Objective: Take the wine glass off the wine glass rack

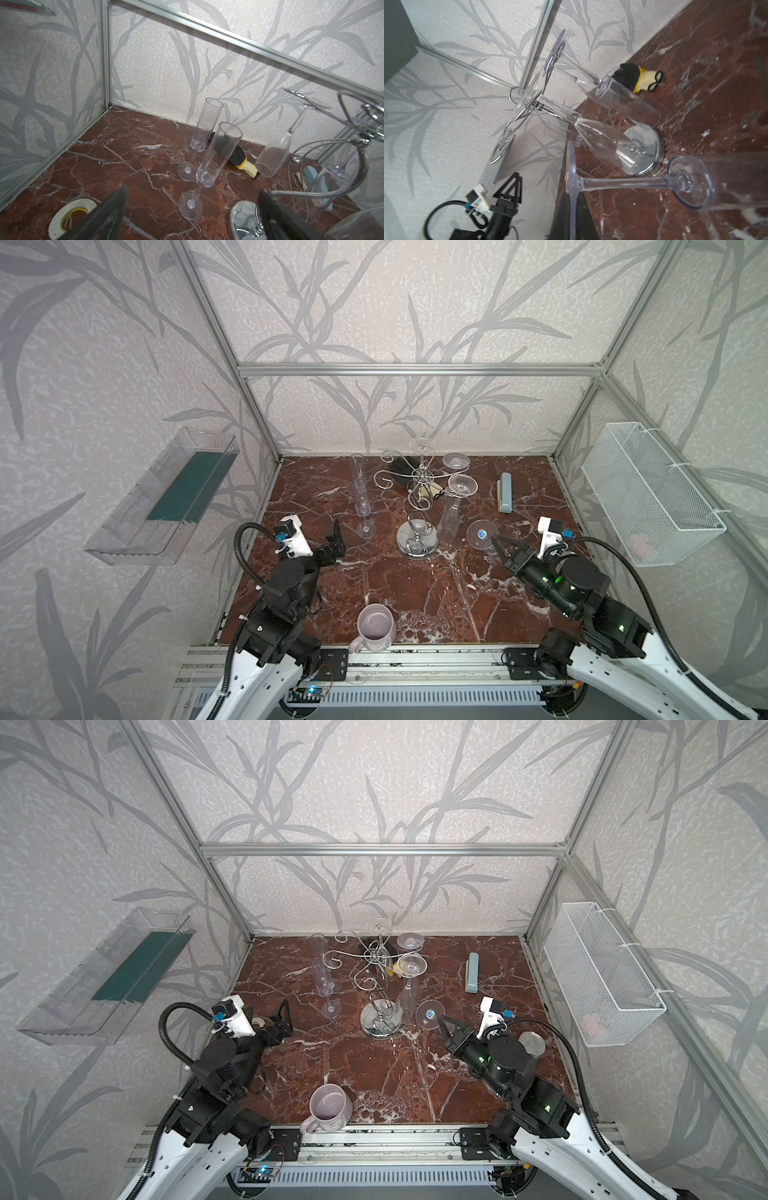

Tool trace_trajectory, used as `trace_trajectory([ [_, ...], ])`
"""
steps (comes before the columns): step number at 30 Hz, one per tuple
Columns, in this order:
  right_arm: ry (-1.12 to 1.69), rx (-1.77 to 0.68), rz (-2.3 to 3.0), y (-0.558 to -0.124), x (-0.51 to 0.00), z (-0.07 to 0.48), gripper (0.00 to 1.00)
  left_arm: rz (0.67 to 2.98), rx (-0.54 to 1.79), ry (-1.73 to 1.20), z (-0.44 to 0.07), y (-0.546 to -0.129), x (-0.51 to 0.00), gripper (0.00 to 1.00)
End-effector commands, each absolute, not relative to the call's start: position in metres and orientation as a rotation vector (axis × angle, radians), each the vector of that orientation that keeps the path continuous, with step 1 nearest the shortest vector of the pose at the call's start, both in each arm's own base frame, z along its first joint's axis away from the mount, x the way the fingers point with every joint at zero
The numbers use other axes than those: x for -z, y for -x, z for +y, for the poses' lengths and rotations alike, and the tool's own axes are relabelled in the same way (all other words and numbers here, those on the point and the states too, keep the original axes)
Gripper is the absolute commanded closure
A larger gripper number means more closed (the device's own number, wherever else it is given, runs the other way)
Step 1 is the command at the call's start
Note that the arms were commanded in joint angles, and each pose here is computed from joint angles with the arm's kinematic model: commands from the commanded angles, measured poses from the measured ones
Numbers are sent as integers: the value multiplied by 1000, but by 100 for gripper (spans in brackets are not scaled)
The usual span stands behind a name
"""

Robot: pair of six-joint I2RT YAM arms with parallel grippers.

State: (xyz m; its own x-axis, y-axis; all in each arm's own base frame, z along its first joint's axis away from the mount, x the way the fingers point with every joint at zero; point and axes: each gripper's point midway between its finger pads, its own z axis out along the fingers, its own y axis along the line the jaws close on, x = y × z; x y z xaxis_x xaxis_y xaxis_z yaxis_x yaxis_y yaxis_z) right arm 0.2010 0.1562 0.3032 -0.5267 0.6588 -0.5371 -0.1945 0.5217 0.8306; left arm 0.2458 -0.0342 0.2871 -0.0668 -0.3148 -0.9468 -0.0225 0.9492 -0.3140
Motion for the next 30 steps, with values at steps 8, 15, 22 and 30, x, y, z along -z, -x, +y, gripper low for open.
trace_trajectory([
  [8,350,-729,1538,-190,-392,169,100,1505,355,38,-65,-236,-374,1],
  [15,652,-613,1450,-179,-405,190,100,1400,543,-243,-116,-225,-422,2],
  [22,920,-523,1291,-161,-411,206,100,1375,834,-512,-176,-211,-452,8],
  [30,1157,-488,1041,-132,-414,222,100,1345,1125,-671,-223,-204,-461,12],
])
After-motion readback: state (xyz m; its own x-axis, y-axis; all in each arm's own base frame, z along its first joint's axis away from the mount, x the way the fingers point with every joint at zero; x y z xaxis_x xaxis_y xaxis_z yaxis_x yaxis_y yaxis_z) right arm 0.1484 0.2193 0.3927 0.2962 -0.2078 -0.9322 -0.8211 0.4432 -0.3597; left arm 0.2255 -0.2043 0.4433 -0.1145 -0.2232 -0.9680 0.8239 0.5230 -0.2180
